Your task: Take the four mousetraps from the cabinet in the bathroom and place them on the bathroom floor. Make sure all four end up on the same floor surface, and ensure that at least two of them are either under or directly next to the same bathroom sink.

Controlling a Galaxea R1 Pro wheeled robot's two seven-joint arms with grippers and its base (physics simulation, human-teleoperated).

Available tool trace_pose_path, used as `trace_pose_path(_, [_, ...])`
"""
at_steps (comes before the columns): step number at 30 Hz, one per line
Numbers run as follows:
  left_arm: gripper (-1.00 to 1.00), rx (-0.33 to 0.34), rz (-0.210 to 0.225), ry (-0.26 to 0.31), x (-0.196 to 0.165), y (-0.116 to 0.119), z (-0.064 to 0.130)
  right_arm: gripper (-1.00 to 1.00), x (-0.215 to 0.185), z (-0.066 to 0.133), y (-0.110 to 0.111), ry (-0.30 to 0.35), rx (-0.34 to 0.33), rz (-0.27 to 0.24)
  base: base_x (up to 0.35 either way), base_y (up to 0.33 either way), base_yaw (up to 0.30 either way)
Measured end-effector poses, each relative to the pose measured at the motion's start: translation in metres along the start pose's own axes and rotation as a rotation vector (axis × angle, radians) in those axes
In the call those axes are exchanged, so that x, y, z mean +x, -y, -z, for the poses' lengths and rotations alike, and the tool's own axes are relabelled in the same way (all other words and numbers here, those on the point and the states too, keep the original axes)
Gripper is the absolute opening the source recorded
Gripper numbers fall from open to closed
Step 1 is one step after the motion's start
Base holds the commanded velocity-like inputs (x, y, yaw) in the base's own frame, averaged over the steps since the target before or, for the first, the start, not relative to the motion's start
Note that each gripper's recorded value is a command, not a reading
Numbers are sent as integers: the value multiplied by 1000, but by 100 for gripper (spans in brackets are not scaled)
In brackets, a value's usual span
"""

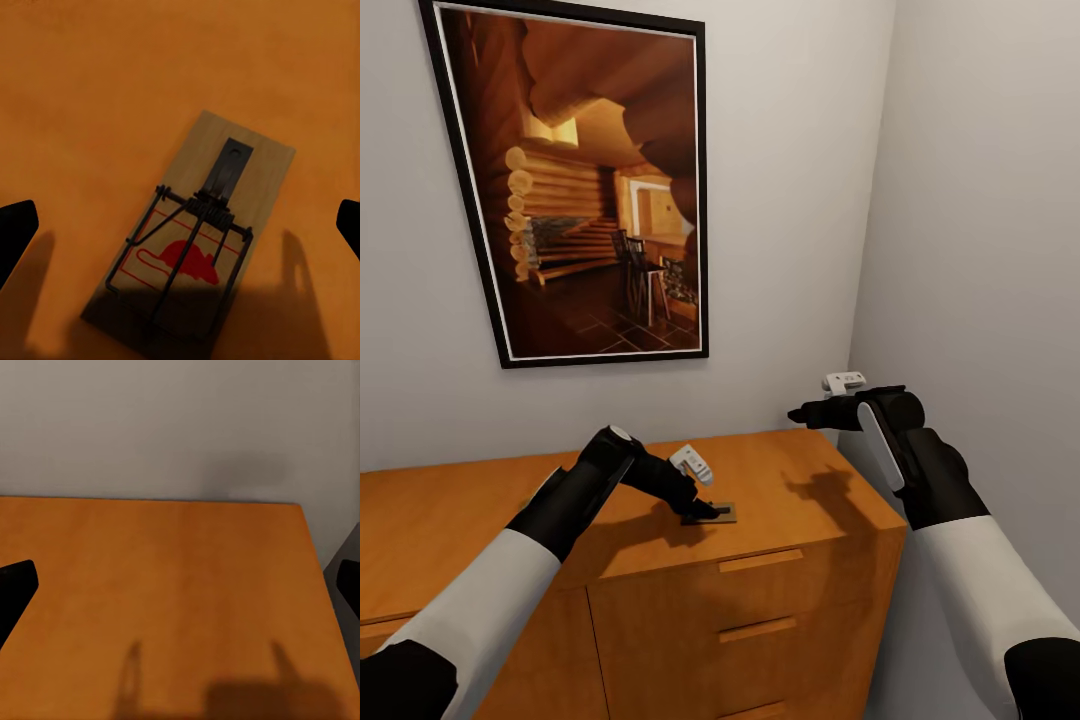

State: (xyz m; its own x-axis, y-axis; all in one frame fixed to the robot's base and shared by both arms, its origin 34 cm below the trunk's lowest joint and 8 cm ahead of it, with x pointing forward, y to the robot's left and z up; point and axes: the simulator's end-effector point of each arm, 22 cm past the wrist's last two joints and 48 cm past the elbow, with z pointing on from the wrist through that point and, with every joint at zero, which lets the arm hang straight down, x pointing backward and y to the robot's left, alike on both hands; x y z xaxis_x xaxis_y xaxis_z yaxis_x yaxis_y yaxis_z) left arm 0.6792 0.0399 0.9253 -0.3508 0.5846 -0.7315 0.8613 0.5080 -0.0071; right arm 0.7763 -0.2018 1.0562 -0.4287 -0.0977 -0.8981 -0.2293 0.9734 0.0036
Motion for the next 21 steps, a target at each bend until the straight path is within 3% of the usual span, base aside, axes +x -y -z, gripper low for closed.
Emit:
trace_pose_path(13, [100,-29,27,-22,9,-7,-13,100,0,0,1,0,1,0,0,0,0])
trace_pose_path(21, [100,-33,15,-16,9,-7,-18,100,0,0,1,0,1,0,0,0,0])
